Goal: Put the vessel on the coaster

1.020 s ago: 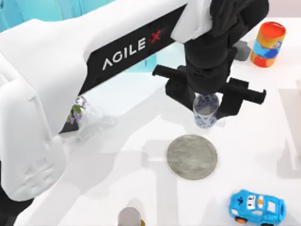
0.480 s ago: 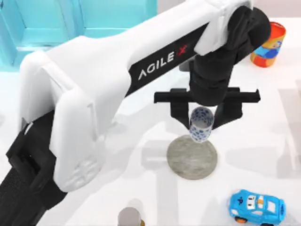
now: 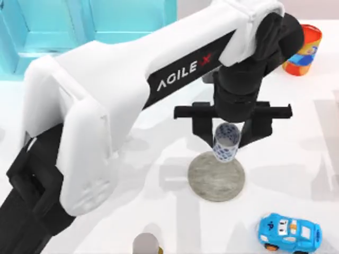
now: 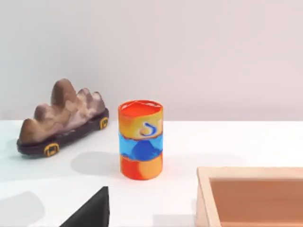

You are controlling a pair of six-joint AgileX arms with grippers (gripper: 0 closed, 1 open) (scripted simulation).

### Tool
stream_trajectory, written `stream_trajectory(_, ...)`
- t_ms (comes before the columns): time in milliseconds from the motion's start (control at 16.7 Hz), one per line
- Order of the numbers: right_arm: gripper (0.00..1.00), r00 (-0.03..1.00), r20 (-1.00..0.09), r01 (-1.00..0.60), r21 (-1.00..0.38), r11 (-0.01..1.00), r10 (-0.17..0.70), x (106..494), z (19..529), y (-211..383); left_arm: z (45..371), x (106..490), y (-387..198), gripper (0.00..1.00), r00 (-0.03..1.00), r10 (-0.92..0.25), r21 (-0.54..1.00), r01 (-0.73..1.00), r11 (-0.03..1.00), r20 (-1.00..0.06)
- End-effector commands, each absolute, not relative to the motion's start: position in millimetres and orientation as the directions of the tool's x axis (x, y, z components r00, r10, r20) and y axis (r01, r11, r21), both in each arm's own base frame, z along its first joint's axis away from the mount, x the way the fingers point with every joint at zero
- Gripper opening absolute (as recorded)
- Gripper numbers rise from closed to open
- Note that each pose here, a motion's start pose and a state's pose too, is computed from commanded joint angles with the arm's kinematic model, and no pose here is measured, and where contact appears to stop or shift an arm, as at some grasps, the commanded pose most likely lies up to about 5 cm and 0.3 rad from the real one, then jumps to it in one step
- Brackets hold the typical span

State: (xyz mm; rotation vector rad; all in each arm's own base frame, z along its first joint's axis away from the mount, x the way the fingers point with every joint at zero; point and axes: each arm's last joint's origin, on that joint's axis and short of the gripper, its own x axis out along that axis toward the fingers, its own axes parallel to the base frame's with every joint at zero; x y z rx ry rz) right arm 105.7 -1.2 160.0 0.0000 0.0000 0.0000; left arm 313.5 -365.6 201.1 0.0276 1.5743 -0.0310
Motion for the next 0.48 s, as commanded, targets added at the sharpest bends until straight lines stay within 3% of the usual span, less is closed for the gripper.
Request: stream_trajectory(480,1.0,1.0,0.0,0.0,0.0,1.0,0.0,106,160,-1,145,316,-362,0.0,-0.006,-0.001,-0.001,0.02,1.0,-1.0)
